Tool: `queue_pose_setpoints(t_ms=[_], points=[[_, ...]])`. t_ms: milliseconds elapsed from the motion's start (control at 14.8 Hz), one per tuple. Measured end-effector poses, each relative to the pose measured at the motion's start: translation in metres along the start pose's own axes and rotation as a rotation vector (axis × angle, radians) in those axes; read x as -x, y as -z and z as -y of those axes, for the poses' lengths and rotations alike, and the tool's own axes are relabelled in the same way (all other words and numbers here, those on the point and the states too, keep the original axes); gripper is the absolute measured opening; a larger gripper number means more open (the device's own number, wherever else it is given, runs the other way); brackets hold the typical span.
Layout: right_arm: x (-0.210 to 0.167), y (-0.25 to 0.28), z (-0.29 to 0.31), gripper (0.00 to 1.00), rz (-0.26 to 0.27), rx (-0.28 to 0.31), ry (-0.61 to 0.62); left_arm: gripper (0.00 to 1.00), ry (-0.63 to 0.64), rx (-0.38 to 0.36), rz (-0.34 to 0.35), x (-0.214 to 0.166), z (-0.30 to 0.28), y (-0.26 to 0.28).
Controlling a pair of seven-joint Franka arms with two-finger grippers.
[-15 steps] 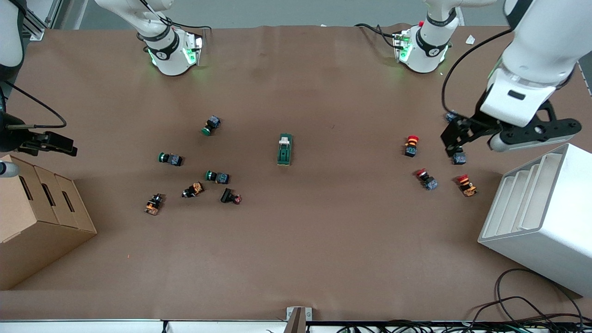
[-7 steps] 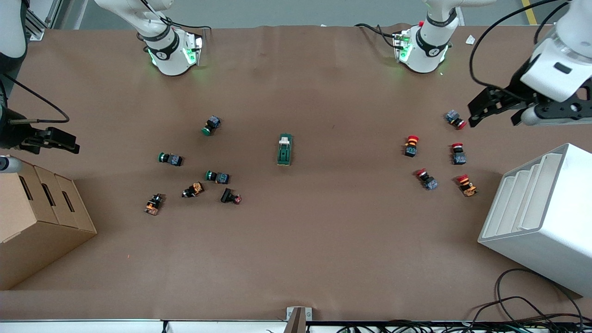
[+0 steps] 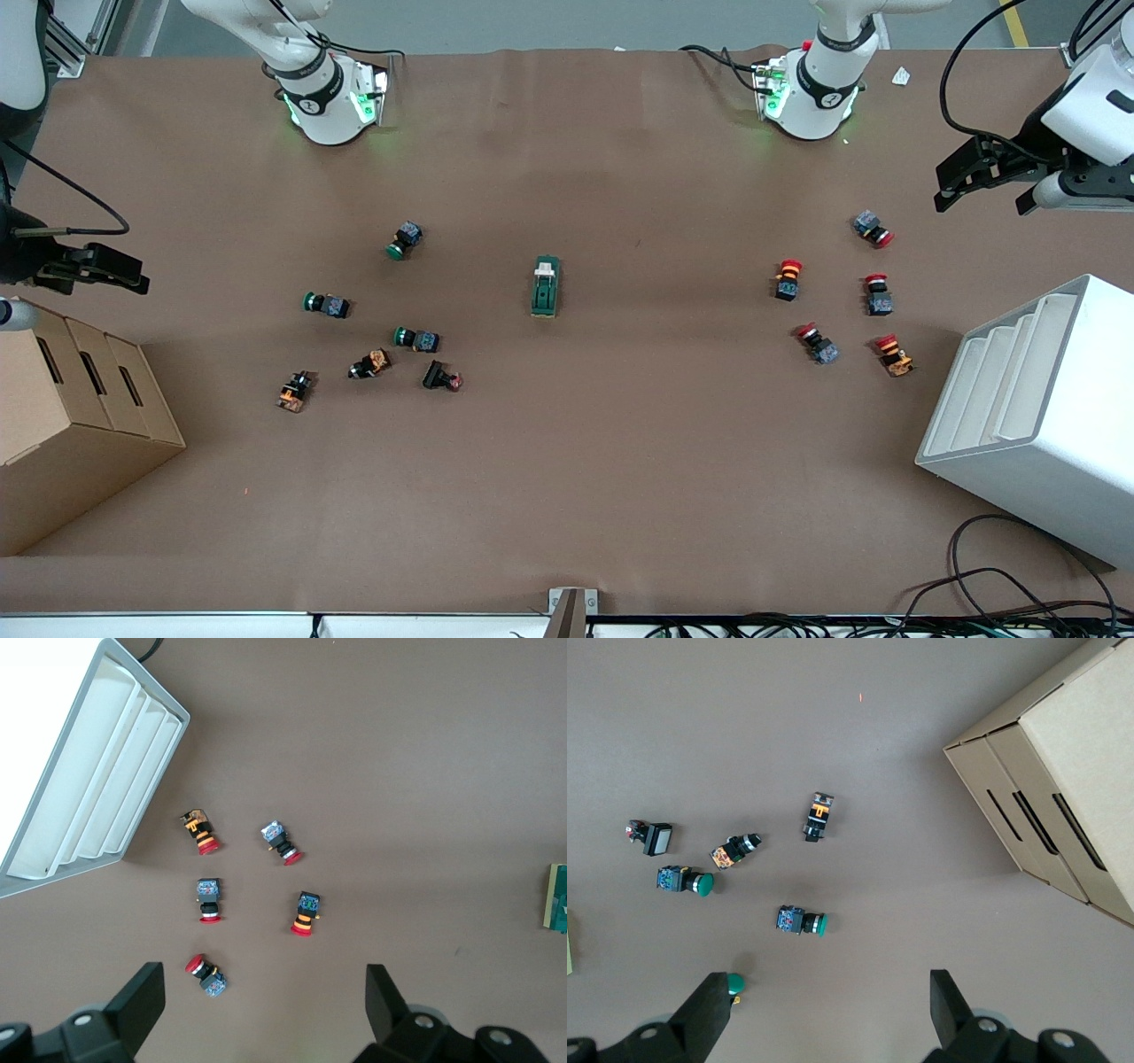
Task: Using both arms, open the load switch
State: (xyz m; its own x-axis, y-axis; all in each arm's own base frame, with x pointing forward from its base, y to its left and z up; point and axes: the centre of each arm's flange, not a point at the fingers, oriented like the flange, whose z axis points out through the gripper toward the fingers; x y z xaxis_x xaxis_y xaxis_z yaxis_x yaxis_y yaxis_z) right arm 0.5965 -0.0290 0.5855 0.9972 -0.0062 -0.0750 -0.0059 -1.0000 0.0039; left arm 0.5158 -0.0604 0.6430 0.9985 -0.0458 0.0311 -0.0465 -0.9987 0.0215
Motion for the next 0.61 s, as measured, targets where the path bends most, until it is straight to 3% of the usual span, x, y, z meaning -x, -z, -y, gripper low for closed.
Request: queue_pose_setpoints(t_ms=[135,609], points=[[0.006,0.004,0.002,1.0,0.03,-0.001,0.002,1.0,0.0,0.0,0.001,0.0,0.0,-0.002],[0.017,0.034,0.007,1.0,0.025,-0.001,0.011,1.0,0.009,0.0,0.007,-0.003,0.0,-0.008]])
